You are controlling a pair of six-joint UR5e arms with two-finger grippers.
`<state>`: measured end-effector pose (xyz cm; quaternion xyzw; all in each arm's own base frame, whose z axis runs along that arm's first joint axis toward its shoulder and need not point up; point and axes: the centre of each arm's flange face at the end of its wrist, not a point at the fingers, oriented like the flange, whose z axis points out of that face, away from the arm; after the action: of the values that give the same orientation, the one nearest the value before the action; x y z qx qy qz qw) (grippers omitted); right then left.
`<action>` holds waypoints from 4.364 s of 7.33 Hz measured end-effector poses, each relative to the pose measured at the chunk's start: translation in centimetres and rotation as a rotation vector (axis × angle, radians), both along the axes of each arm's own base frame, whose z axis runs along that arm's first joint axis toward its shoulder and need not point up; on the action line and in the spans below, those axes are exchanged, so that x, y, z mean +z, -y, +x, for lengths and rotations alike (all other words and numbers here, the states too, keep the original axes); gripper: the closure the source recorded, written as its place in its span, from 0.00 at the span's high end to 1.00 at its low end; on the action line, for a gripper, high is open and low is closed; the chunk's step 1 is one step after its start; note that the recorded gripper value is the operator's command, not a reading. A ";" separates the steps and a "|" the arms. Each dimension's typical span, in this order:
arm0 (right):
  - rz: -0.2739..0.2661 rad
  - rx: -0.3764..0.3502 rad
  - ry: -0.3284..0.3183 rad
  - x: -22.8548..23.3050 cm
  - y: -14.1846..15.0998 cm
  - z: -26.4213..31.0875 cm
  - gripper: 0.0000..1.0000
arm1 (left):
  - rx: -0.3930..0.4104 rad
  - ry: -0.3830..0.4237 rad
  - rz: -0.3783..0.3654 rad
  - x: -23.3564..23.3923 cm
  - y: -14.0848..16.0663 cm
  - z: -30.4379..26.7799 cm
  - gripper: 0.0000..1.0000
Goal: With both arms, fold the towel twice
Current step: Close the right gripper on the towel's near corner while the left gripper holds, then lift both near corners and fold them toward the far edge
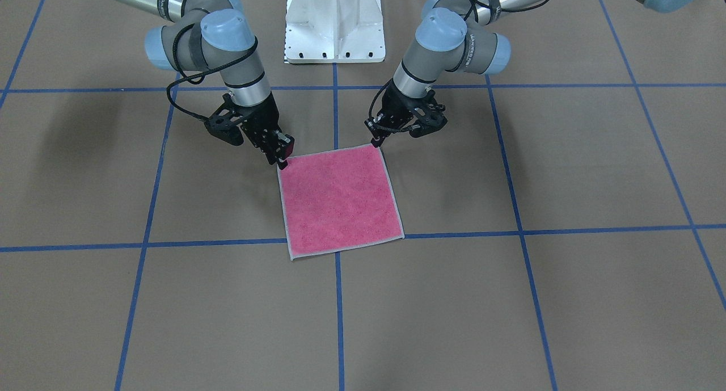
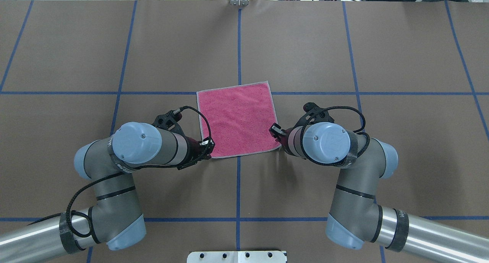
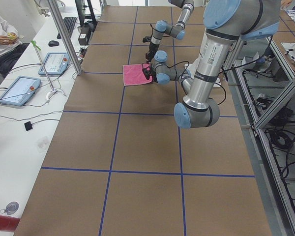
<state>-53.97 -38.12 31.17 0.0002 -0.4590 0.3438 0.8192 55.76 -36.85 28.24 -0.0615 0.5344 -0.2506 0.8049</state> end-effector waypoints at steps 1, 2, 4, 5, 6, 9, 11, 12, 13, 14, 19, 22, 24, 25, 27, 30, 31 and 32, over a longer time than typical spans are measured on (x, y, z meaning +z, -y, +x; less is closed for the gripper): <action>0.000 0.000 0.001 0.0 0.0 0.0 0.31 | 0.000 -0.001 0.000 0.0 0.0 0.0 0.00; 0.002 0.000 0.003 -0.2 0.0 0.0 0.31 | 0.000 -0.001 0.000 0.0 0.0 0.0 0.00; 0.003 0.000 0.007 -0.5 0.0 -0.1 0.31 | 0.000 -0.001 0.000 0.0 0.0 0.0 0.00; 0.003 0.000 0.007 -0.5 0.0 -0.1 0.31 | 0.000 -0.001 0.001 -0.1 0.0 0.0 0.00; 0.003 0.000 0.006 -0.4 0.1 -0.1 0.30 | 0.000 -0.001 0.001 -0.1 0.0 0.0 0.00; 0.000 0.000 0.003 -0.2 0.1 -0.3 0.09 | 0.000 -0.003 0.001 -0.1 0.0 -0.1 0.00; -0.001 0.002 0.008 -0.4 0.1 -0.3 0.00 | 0.000 -0.003 0.001 -0.2 0.0 -0.1 0.00; -0.001 0.003 0.011 -0.6 0.1 -0.2 0.00 | 0.000 -0.004 0.002 -0.2 0.0 -0.1 0.00; 0.000 0.003 0.014 -0.7 0.1 -0.2 0.00 | 0.000 -0.006 0.003 -0.4 0.0 -0.1 0.00; 0.002 0.004 0.018 -0.9 0.1 0.0 0.00 | 0.000 -0.009 0.004 -0.5 0.0 -0.2 0.00; 0.020 0.000 0.068 -3.6 -1.2 2.6 0.00 | 0.060 -0.014 0.103 -1.3 0.6 -1.5 0.00; 0.021 -0.015 0.072 -4.2 -2.5 2.8 0.00 | 0.083 -0.042 0.095 -1.9 1.4 -3.7 0.00; 0.021 -0.022 0.071 -4.1 -2.9 2.8 0.00 | 0.090 -0.049 0.103 -2.2 1.9 -4.7 0.00; 0.021 -0.024 0.067 -3.9 -2.9 2.7 0.00 | 0.087 -0.049 0.107 -2.2 2.2 -5.0 0.00; 0.023 -0.017 0.060 -3.8 -2.2 2.9 0.00 | 0.072 -0.044 0.109 -2.1 3.0 -5.4 0.00; 0.025 0.015 0.058 -3.9 -0.3 3.9 0.00 | 0.038 -0.035 0.107 -2.1 4.9 -6.4 0.00; 0.026 0.023 0.060 -4.0 0.1 4.1 0.00 | 0.031 -0.040 0.110 -2.6 5.3 -6.5 0.00; 0.028 0.029 0.062 -4.3 0.5 4.4 0.00 | 0.025 -0.044 0.112 -3.4 5.7 -6.6 0.00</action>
<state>-49.60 -38.60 26.91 0.0075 -0.4890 0.3493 0.7992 49.16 -42.54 24.82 -0.0284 0.5644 -0.2088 0.7982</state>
